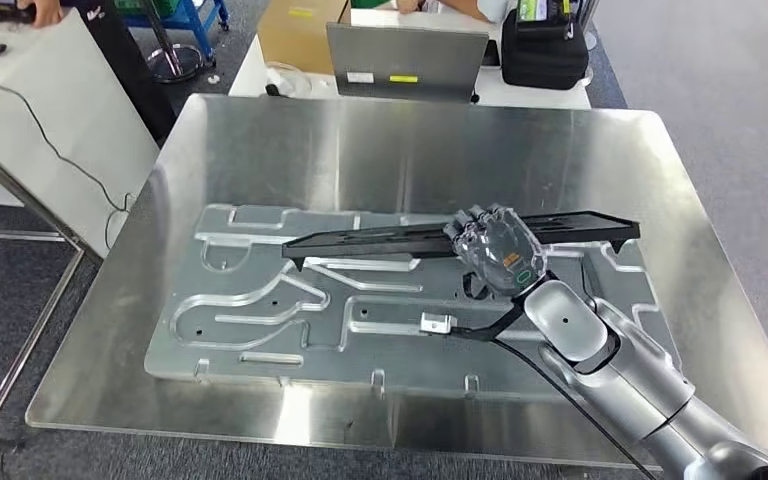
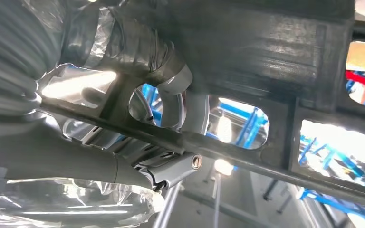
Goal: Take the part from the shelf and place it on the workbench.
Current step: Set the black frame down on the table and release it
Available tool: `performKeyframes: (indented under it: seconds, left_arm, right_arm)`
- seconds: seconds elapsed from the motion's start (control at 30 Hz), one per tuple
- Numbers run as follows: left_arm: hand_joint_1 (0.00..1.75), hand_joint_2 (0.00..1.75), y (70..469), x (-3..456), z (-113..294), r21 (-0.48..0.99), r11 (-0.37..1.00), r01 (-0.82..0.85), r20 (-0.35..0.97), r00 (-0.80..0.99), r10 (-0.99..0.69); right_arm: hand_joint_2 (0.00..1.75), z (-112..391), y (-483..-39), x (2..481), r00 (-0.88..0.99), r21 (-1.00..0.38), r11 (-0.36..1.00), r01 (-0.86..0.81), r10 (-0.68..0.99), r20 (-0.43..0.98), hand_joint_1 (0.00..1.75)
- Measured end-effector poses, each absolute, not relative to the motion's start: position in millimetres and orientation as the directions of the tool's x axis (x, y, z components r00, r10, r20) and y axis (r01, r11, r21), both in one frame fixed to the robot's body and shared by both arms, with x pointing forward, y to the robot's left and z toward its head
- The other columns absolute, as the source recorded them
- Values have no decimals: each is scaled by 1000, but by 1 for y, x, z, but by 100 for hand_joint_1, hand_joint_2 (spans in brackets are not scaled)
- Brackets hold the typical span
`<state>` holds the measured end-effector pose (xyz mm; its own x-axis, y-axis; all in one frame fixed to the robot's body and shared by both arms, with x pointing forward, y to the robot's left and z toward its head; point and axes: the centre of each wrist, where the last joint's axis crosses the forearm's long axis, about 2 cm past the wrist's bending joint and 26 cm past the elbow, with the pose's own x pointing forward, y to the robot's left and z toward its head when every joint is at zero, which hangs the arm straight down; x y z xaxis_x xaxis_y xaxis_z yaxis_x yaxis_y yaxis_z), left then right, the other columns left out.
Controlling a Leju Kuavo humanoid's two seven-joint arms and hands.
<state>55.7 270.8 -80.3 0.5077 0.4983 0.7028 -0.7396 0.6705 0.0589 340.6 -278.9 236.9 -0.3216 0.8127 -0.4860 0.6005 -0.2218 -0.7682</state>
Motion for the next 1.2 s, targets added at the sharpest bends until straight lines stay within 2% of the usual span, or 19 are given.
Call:
performKeyframes:
  seconds: [0.2, 0.3, 0.33, 0.43, 1.2]
  left_arm:
    - [0, 175, 271, 43, -84, 80, 650, -756, 678, 519, 521]
    - [0, 175, 271, 38, -85, 90, 641, -763, 669, 523, 528]
    - [0, 131, 271, 38, -85, 92, 637, -766, 669, 521, 530]
    - [0, 0, 269, 43, -84, 93, 623, -777, 675, 509, 534]
    - [0, 0, 258, 44, -81, 39, 579, -815, 640, 465, 612]
  right_arm:
    - [175, 220, -285, 340, -358, -806, -232, 544, 804, -474, 175]
    - [44, 207, -291, 338, -373, -832, -221, 509, 815, -444, 44]
    - [0, 205, -293, 337, -372, -834, -219, 506, 817, -440, 0]
    - [0, 204, -300, 337, -357, -836, -221, 501, 828, -433, 0]
    - [0, 188, -314, 329, -353, -866, -232, 443, 843, -406, 0]
